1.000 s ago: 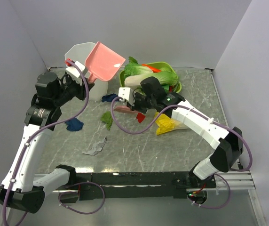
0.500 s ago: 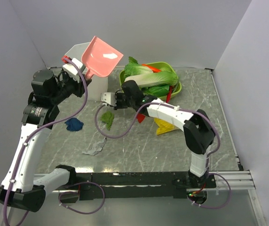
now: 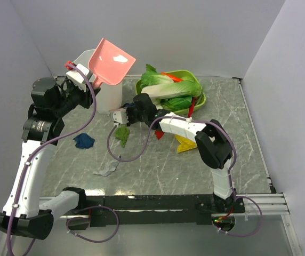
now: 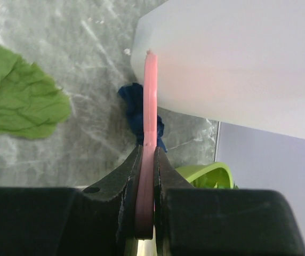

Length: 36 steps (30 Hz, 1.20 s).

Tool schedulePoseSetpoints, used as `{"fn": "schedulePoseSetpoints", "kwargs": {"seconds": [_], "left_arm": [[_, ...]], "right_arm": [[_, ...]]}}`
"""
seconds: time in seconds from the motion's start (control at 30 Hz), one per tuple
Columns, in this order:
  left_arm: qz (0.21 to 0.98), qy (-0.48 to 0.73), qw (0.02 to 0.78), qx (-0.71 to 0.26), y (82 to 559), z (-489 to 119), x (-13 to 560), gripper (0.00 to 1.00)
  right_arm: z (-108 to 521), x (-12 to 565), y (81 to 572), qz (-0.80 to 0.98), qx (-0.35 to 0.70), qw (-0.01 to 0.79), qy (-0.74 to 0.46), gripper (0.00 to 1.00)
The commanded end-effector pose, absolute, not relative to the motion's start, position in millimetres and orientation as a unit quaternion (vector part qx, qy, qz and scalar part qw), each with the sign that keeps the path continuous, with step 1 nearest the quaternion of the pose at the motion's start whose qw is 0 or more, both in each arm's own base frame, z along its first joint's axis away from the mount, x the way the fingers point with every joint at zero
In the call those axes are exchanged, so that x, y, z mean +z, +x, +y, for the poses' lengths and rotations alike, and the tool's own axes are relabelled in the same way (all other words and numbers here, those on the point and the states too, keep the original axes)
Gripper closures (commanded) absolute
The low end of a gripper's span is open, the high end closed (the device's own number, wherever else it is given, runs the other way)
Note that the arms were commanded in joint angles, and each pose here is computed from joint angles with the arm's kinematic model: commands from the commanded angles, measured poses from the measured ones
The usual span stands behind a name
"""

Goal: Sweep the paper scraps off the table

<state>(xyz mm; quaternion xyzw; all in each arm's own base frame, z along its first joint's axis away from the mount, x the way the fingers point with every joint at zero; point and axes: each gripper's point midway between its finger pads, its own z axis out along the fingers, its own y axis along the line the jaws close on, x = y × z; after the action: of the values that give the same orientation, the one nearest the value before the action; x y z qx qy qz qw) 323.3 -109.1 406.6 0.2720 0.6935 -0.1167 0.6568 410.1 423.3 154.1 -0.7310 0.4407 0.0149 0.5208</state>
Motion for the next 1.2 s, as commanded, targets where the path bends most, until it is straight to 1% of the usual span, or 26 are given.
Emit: {"fn": "schedulePoseSetpoints", "kwargs": {"seconds": [0.0, 0.07, 0.1, 0.17, 0.2, 0.23, 0.27, 0.3, 0.37, 0.4, 0.47, 0.53, 0.57, 0.63, 0.67, 0.7, 0.8, 0.83, 0.87, 0.93, 0.97, 1.03, 1.07, 1.13, 1.17], "left_arm": [[0.662, 0.278, 0.684, -0.129, 315.5, -112.3, 435.9, 0.99], [0.661, 0.279, 0.685, -0.127, 315.0, -111.8, 436.2, 0.99], [0.661, 0.281, 0.684, -0.125, 315.2, -111.6, 435.6, 0.99], [0.659, 0.285, 0.685, -0.124, 313.5, -111.9, 435.7, 0.99], [0.658, 0.288, 0.684, -0.124, 312.8, -112.4, 435.2, 0.99], [0.659, 0.290, 0.683, -0.123, 312.7, -112.2, 434.1, 0.99], [0.659, 0.290, 0.683, -0.124, 311.5, -112.3, 433.5, 0.99], [0.658, 0.292, 0.683, -0.124, 310.8, -112.6, 432.8, 0.99], [0.659, 0.293, 0.682, -0.124, 309.5, -112.6, 430.9, 0.99], [0.660, 0.294, 0.680, -0.125, 309.5, -112.8, 429.2, 0.99], [0.662, 0.292, 0.679, -0.126, 309.8, -112.8, 426.8, 0.99], [0.663, 0.288, 0.679, -0.129, 310.3, -112.9, 425.2, 0.99], [0.663, 0.284, 0.680, -0.131, 310.5, -112.9, 425.3, 0.99], [0.665, 0.283, 0.677, -0.135, 312.1, -113.8, 424.3, 0.99], [0.665, 0.281, 0.678, -0.136, 312.3, -113.0, 425.5, 0.99], [0.667, 0.281, 0.676, -0.136, 312.8, -112.5, 424.5, 0.99], [0.668, 0.284, 0.675, -0.131, 313.2, -111.4, 425.8, 0.99], [0.667, 0.284, 0.676, -0.127, 313.7, -110.5, 427.0, 0.99], [0.669, 0.283, 0.676, -0.125, 314.8, -110.0, 425.9, 0.99], [0.671, 0.284, 0.674, -0.125, 315.1, -109.8, 424.3, 0.99], [0.671, 0.285, 0.674, -0.124, 315.2, -109.6, 424.6, 0.99], [0.671, 0.287, 0.672, -0.124, 315.3, -110.1, 423.2, 0.99], [0.671, 0.288, 0.672, -0.126, 314.8, -110.7, 422.9, 0.99], [0.671, 0.289, 0.671, -0.128, 314.7, -111.0, 422.6, 0.99], [0.671, 0.287, 0.671, -0.130, 314.6, -110.7, 422.6, 0.99]], "right_arm": [[424.8, 167.7, 393.4, 0.404, 0.024, 0.523, -0.750, 1.00], [411.2, 150.7, 373.5, 0.416, 0.043, 0.493, -0.763, 1.00], [406.5, 161.4, 362.7, 0.414, 0.050, 0.494, -0.763, 1.00], [386.4, 144.2, 338.2, 0.438, 0.072, 0.449, -0.775, 1.00], [382.0, 160.9, 324.7, 0.431, 0.080, 0.454, -0.775, 1.00], [374.4, 162.6, 315.8, 0.437, 0.086, 0.446, -0.776, 1.00], [360.9, 153.8, 300.1, 0.457, 0.102, 0.419, -0.778, 1.00], [355.7, 173.9, 289.7, 0.454, 0.112, 0.431, -0.772, 1.00], [343.0, 187.6, 277.4, 0.478, 0.130, 0.427, -0.756, 1.00], [339.5, 205.5, 273.5, 0.480, 0.133, 0.443, -0.745, 1.00], [340.5, 225.8, 268.8, 0.494, 0.154, 0.458, -0.723, 1.00], [346.1, 234.5, 267.9, 0.516, 0.177, 0.463, -0.698, 1.00], [352.3, 245.4, 273.8, 0.528, 0.182, 0.476, -0.680, 1.00], [369.8, 253.2, 297.5, 0.563, 0.191, 0.495, -0.634, 1.00], [375.7, 250.3, 304.0, 0.565, 0.186, 0.498, -0.631, 1.00], [389.3, 253.1, 321.7, 0.553, 0.172, 0.529, -0.620, 1.00], [409.0, 252.2, 351.3, 0.495, 0.103, 0.591, -0.629, 1.00], [412.9, 251.9, 359.0, 0.463, 0.072, 0.600, -0.648, 1.00], [415.9, 233.9, 373.4, 0.463, 0.041, 0.594, -0.657, 1.00], [422.4, 239.9, 391.6, 0.421, -0.008, 0.609, -0.672, 1.00], [424.9, 225.8, 399.5, 0.416, -0.020, 0.600, -0.683, 1.00], [422.4, 227.3, 416.5, 0.393, -0.055, 0.604, -0.691, 1.00], [423.1, 215.7, 423.0, 0.392, -0.062, 0.596, -0.698, 1.00], [420.5, 214.8, 436.7, 0.385, -0.079, 0.595, -0.701, 1.00], [421.5, 204.7, 440.2, 0.386, -0.080, 0.588, -0.707, 1.00]]}}
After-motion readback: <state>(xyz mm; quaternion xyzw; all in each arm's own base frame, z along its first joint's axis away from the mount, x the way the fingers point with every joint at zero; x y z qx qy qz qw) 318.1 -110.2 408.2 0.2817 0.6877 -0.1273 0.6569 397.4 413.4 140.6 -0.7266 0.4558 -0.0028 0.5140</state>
